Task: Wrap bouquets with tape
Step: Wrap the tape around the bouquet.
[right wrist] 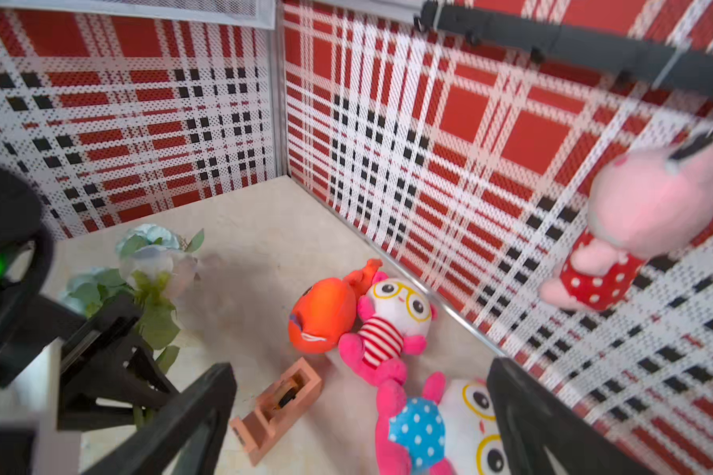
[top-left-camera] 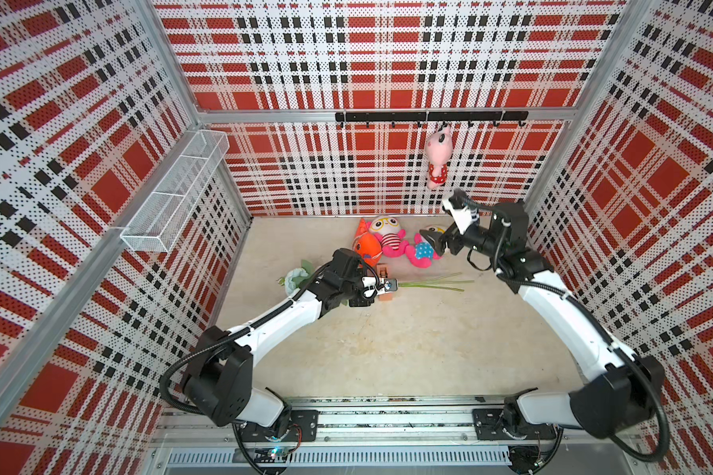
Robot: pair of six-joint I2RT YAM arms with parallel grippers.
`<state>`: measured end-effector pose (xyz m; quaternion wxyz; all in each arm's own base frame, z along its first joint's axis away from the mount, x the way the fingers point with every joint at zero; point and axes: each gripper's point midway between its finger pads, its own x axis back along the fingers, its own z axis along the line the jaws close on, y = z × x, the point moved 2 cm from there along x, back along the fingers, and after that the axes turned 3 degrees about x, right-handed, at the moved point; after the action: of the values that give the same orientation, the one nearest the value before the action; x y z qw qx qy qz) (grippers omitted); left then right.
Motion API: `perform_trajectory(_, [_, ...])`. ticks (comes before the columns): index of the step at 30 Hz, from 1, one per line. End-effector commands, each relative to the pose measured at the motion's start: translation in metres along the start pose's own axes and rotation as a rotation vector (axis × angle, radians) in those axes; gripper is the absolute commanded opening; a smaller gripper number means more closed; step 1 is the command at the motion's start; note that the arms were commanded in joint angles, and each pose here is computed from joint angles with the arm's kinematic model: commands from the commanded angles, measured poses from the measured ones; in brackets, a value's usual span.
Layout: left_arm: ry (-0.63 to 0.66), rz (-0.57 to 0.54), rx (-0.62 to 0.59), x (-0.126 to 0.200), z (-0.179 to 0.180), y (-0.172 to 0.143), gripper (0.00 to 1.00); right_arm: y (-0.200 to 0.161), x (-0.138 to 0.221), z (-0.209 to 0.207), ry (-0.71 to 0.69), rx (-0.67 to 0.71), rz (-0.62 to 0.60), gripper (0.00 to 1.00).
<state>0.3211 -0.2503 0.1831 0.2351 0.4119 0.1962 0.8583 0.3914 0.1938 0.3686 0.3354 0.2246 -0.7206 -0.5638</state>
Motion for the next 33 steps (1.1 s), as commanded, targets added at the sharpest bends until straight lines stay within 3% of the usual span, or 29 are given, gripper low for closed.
perform_trajectory(1, [0.33,0.013,-0.093,0.019,0.047,0.024,0.0,-0.063,-0.019,0.03,0.233,-0.303,0.299,1.0])
perform_trajectory(8, [0.395,0.075,-0.166,0.014,0.046,0.034,0.0,-0.09,-0.043,0.072,0.532,-0.236,0.464,1.0])
perform_trajectory(12, [0.393,0.139,-0.184,0.003,0.043,0.024,0.0,-0.102,-0.053,0.085,0.594,-0.189,0.492,1.0])
perform_trajectory(17, [0.395,0.143,-0.186,0.001,0.045,0.024,0.0,-0.117,-0.063,0.091,0.638,-0.159,0.525,0.78])
perform_trajectory(20, [0.4,0.148,-0.197,0.0,0.047,0.023,0.0,-0.124,-0.059,0.099,0.71,-0.159,0.556,0.71])
perform_trajectory(27, [0.384,0.125,-0.2,0.001,0.047,0.025,0.0,-0.135,-0.061,0.099,0.735,-0.134,0.59,0.68])
perform_trajectory(29, [0.384,0.12,-0.196,0.003,0.049,0.024,0.0,-0.137,-0.063,0.096,0.73,-0.125,0.599,0.57])
perform_trajectory(33, [0.384,0.102,-0.18,0.008,0.051,0.025,0.0,-0.144,-0.07,0.093,0.714,-0.102,0.61,0.21])
